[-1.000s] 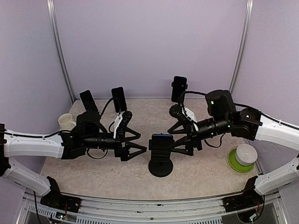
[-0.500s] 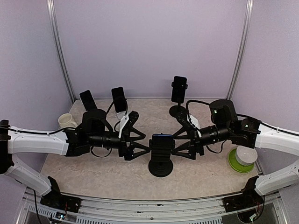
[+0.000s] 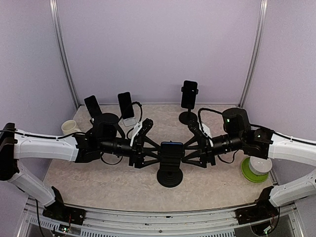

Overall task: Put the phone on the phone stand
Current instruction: Adjust the phone stand with the phone at the center of the board.

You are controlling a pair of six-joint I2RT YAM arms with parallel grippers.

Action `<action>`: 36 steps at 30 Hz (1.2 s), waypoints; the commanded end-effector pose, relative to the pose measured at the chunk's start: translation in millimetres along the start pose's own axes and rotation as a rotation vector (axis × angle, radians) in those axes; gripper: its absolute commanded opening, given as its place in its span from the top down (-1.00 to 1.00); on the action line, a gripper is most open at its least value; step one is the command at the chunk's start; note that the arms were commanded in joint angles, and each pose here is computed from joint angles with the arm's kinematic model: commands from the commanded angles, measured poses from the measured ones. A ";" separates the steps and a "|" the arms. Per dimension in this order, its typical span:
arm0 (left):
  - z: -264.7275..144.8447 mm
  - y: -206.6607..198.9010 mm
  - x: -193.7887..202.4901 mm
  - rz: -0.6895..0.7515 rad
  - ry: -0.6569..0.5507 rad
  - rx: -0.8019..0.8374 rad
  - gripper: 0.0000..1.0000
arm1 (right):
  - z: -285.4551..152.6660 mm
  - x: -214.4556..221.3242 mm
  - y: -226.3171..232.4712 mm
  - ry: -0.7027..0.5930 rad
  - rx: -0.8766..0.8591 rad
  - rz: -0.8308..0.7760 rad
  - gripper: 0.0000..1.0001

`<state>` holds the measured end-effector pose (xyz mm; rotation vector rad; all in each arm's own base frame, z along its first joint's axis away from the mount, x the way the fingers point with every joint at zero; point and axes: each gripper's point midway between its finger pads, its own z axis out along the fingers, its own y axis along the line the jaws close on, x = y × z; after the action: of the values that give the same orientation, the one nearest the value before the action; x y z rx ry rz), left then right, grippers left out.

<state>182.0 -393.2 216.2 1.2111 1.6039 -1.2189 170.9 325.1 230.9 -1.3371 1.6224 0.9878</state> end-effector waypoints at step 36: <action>12.6 -5.9 -2.9 -0.098 0.038 0.057 0.60 | 20.9 10.0 19.9 0.051 -0.253 0.298 0.76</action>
<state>185.6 -395.5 219.4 1.2134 1.6253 -1.2538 182.2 331.0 223.2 -1.2762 1.7218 1.1416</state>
